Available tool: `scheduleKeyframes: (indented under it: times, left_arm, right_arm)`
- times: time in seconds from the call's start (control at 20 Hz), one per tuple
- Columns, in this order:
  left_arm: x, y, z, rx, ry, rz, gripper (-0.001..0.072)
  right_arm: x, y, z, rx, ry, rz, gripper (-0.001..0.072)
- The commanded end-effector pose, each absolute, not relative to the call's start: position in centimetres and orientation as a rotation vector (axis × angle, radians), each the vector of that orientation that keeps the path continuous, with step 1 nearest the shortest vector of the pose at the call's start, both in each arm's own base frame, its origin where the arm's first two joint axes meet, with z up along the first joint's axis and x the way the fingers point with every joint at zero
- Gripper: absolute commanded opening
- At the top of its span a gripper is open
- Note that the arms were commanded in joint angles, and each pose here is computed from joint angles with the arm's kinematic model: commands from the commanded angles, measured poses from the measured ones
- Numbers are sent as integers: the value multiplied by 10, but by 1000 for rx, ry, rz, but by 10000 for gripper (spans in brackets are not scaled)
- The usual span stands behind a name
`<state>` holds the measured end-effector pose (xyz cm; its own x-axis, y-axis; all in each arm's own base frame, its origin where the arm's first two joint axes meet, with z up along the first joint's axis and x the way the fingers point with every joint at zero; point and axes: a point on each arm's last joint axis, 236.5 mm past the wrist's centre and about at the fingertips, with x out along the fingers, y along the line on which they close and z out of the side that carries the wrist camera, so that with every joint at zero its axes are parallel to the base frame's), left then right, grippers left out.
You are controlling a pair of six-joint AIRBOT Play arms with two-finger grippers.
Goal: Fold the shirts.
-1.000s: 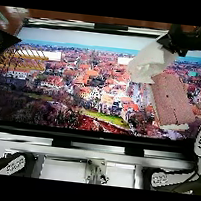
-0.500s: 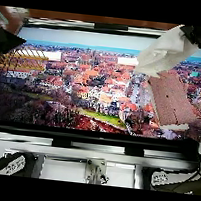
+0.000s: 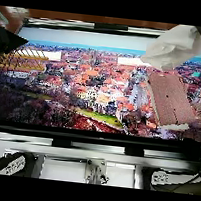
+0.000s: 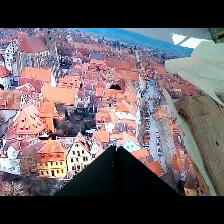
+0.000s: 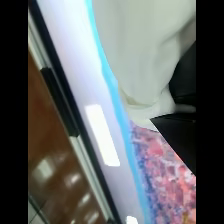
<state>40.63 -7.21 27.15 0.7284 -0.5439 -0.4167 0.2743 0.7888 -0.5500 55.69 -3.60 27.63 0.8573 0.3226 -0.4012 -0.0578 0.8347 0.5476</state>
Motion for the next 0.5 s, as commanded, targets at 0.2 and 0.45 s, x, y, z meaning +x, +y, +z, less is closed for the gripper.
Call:
scheduleKeyframes:
  times: [0.2,0.45]
  left_arm:
    - [406,-72,272,-480,600,-471,33]
    - [406,-73,271,-479,603,-472,34]
  right_arm:
    - [469,-112,186,238,983,-66,46]
    - [429,-135,155,206,1176,-186,46]
